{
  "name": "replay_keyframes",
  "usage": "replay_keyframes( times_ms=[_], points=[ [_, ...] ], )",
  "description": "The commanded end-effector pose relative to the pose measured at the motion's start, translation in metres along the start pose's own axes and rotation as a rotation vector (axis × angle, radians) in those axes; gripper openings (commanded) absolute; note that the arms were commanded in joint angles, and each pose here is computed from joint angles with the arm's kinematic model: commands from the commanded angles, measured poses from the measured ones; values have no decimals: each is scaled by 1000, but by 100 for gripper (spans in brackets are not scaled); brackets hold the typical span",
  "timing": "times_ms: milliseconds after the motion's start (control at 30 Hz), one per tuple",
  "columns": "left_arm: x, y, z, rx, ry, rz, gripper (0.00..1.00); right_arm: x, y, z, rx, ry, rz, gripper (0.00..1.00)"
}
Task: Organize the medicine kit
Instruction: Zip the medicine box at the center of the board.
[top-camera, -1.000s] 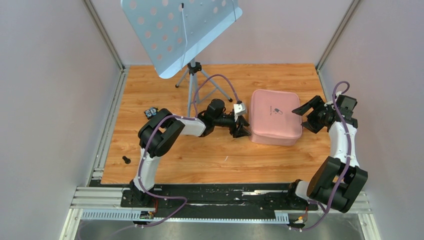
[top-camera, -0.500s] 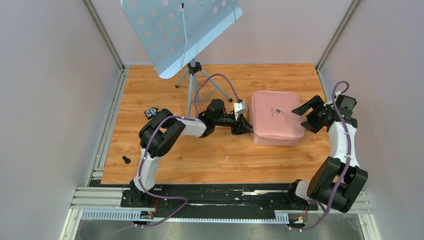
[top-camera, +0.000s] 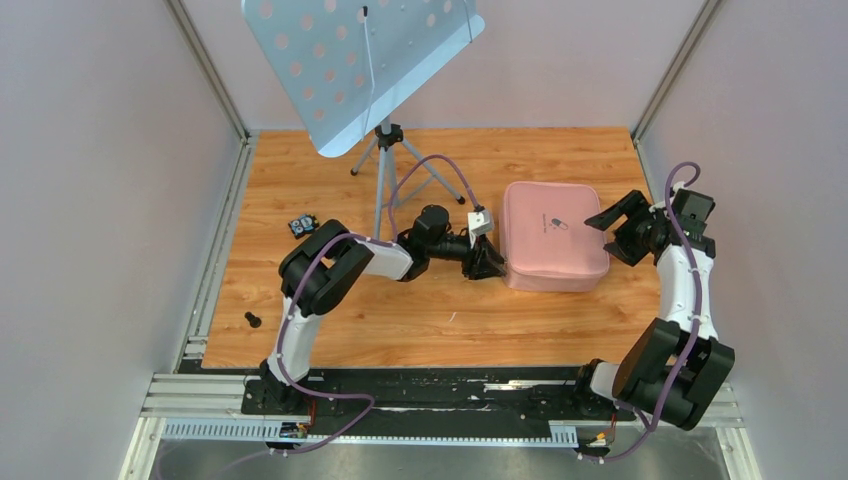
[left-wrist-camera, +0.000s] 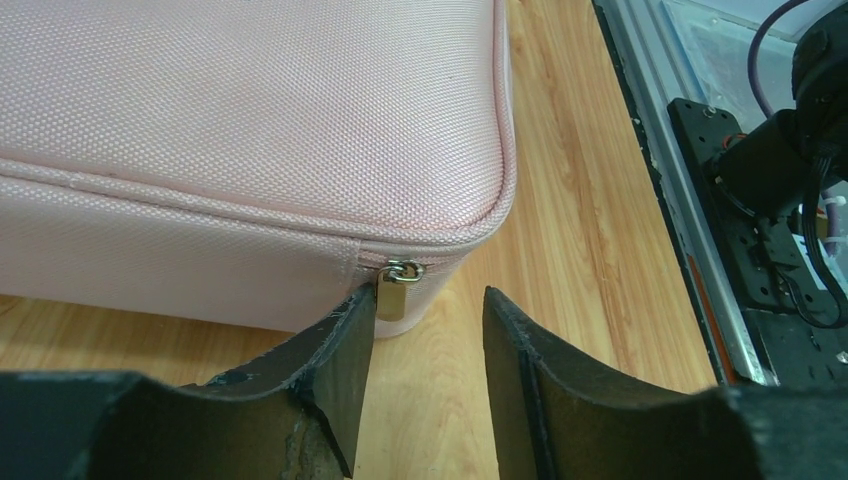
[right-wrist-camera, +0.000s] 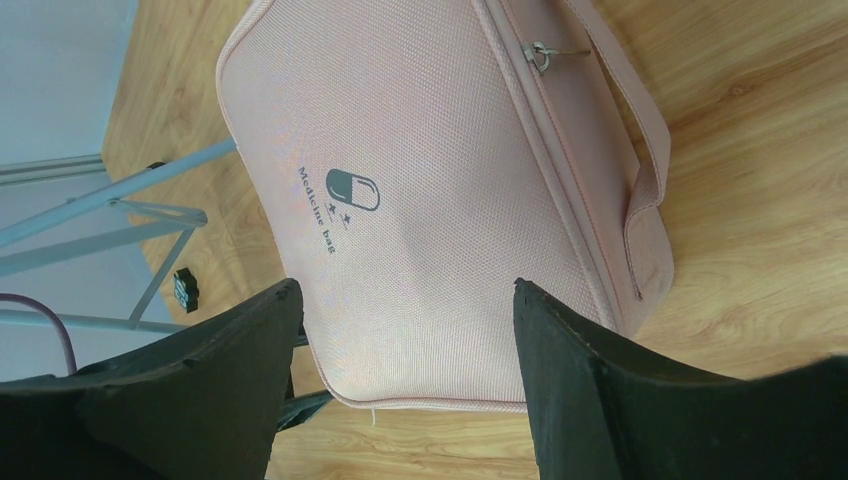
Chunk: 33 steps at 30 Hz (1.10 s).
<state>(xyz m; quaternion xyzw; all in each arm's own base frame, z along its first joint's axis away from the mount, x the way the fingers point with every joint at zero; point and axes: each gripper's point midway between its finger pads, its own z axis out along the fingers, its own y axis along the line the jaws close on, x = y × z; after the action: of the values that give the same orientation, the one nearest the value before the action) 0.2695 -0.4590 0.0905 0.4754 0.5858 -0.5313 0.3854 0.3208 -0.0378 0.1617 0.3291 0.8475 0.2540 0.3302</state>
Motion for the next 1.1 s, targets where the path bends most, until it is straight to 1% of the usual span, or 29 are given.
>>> replay_keyframes(
  times_ms=[0,200,333,400,467,567,600,767,933,1067],
  points=[
    [-9,-3,6,2,-36,30,53,-9,7,-5,-17,-50,-30,75],
    [-8,0,11,5,-37,20,53,-8,6,-5,-15,-49,-31,75],
    [-6,0,14,5,-36,14,50,-8,6,-5,-14,-49,-30,75],
    [-7,1,16,1,-41,12,47,-8,6,-5,-14,-47,-32,75],
    [-9,2,16,-8,-49,10,39,-7,6,-5,-13,-46,-31,75],
    [-11,2,16,-18,-56,7,32,-7,6,-5,-13,-46,-30,75],
    [-11,2,15,-19,-57,5,27,-7,6,-4,-13,-45,-31,75],
    [-14,2,15,-26,-64,-2,16,-7,6,-4,-12,-45,-29,75],
    [-20,0,13,-35,-73,-8,1,-8,5,-5,-8,-49,-31,75],
    [-23,-2,7,-58,-86,-21,0,-8,4,-4,-5,-51,-28,75]
  ],
)
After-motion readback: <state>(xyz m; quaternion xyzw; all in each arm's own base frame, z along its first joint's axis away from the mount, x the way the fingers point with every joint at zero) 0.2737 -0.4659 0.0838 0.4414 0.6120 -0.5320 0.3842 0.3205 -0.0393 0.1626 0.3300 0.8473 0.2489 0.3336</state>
